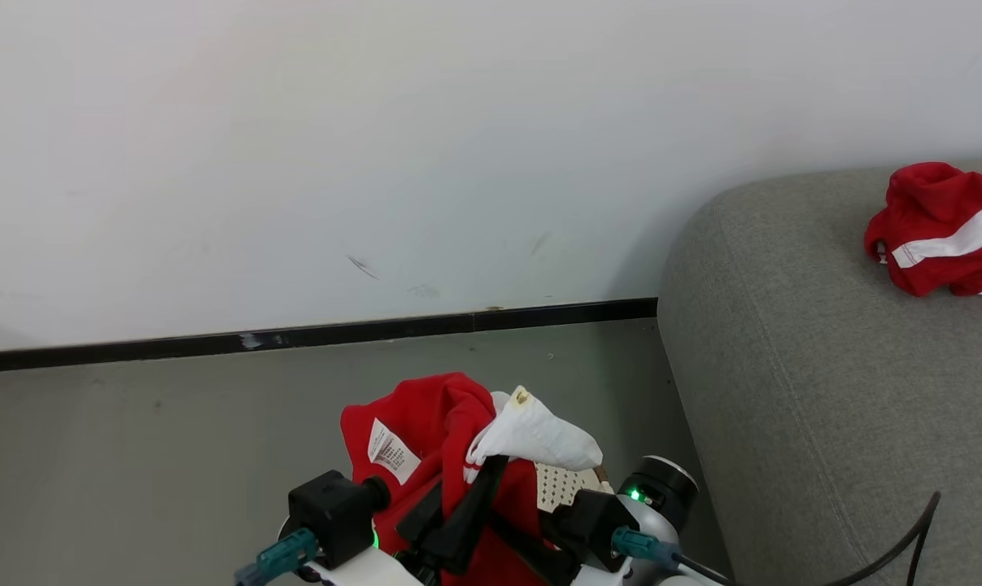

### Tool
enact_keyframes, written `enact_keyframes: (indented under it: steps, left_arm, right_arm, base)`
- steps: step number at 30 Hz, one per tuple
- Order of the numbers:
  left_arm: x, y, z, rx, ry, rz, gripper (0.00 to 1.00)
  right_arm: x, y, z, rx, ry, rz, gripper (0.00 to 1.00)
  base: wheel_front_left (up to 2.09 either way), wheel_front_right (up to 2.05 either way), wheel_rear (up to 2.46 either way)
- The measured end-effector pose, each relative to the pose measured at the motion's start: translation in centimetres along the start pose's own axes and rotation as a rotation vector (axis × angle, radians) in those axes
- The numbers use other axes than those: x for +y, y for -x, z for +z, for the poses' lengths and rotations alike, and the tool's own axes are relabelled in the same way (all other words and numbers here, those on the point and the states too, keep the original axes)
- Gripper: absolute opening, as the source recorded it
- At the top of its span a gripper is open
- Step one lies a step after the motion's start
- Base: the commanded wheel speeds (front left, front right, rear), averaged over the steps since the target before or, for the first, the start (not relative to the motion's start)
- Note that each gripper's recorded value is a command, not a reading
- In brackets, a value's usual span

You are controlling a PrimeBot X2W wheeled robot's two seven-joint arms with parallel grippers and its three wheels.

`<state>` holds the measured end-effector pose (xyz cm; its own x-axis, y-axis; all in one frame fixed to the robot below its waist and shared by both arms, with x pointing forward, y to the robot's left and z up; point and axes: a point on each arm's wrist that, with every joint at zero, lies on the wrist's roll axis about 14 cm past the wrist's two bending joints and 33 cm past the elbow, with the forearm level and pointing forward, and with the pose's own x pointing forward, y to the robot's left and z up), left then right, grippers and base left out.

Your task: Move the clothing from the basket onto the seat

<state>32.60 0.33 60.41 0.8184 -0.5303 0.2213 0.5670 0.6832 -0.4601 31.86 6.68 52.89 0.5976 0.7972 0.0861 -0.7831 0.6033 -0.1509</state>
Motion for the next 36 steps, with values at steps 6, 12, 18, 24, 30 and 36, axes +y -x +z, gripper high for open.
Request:
enact_keyframes:
  steps: [6,12,18,24,30,36]
  left_arm:
    - [0.6,0.0,0.3,-0.008,-0.004,0.025,0.46]
    - [0.9,-0.1,0.0,0.004,-0.018,0.032,1.0]
    - [1.4,0.1,-0.8,0.034,-0.072,0.029,1.0]
    - [1.5,0.0,-1.2,0.038,-0.099,0.021,1.0]
    - [1.1,-0.3,-1.8,0.038,-0.099,-0.006,1.0]
    - [0.6,-0.7,-2.7,0.049,-0.085,-0.036,1.0]
  right_arm:
    - [-0.3,-0.1,0.3,-0.01,-0.017,-0.006,0.0]
    - [-1.6,0.1,0.6,-0.021,-0.03,-0.049,0.0]
    - [-4.1,0.9,0.9,-0.028,-0.026,-0.124,0.0]
    - [-6.5,1.9,1.2,-0.035,-0.01,-0.189,0.0]
    - [-8.5,3.1,1.9,-0.055,0.004,-0.256,0.0]
    - [-10.3,4.8,2.0,-0.05,0.028,-0.324,0.0]
  base:
    - [0.0,0.0,0.0]
    - [0.0,0.0,0.0]
    - [0.0,0.0,0.0]
    - [0.0,0.0,0.0]
    - [0.0,0.0,0.0]
    - [0.0,0.0,0.0]
